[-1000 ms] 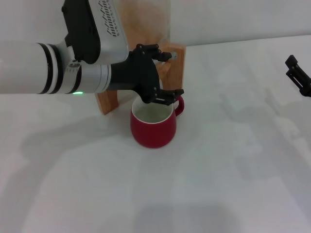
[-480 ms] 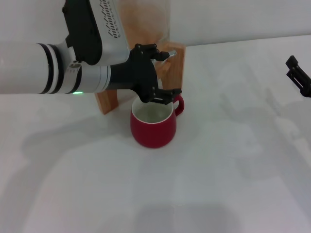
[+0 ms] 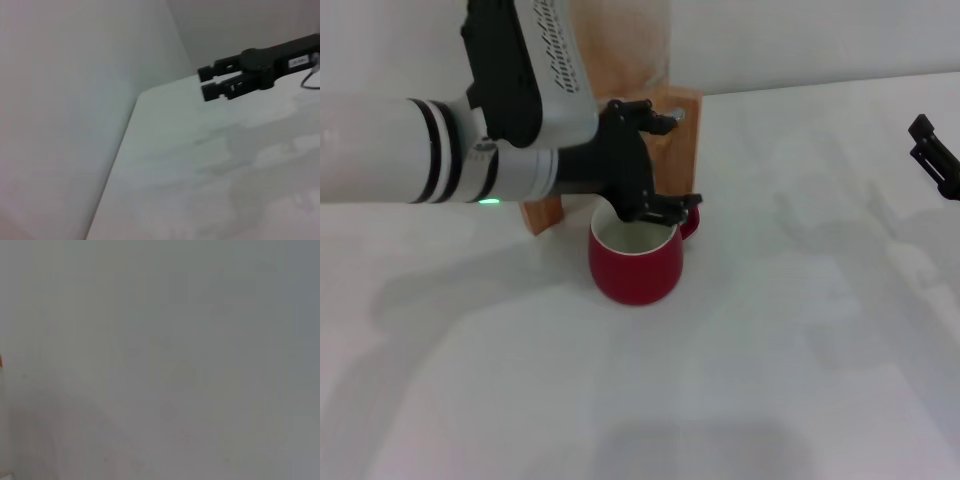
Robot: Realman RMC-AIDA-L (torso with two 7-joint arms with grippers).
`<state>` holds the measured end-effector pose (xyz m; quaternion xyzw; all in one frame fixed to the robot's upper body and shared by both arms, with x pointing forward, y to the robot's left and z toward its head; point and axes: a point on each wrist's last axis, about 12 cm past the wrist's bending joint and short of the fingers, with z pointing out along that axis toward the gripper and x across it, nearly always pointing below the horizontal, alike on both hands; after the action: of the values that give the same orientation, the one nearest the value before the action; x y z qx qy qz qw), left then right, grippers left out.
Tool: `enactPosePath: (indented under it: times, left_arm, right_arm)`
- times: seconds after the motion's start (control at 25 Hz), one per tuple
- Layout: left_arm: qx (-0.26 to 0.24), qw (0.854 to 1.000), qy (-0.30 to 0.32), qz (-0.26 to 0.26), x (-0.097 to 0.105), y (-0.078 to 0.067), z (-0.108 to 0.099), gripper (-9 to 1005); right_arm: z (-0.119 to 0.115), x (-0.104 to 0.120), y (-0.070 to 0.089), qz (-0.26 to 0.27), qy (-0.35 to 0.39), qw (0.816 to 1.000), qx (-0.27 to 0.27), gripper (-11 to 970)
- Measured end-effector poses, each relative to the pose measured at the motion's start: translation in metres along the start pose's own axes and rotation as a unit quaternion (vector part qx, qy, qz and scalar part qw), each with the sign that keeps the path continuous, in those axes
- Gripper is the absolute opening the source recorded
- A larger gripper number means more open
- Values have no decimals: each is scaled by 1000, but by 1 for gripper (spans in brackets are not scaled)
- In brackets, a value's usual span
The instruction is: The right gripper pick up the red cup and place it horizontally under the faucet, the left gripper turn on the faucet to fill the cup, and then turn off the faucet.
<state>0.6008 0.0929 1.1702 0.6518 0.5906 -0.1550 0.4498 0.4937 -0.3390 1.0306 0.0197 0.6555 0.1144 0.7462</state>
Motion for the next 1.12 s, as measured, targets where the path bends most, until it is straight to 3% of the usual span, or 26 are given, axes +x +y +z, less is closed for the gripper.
enactPosePath:
  times: [0.32,0.52,0.92,1.12]
  left_arm:
    - [-13,999,-31,1,-8,-13,-10,875]
    - [-73,995,-61,-37,2,-19,-28,875]
    - [-102,990,-73,-59,11,-35,-40,875]
    - [-144,984,-72,-74,16,-45,-44,875]
  right_arm:
    - [-1,0,0,0,-1,1000,1,845]
    - [-1,-1,0,0,-5,1000,-2,845]
    - [1,-1,3,0,-4,1000,-10,845]
    - [0,0,4,0,-2,1000,-13,845]
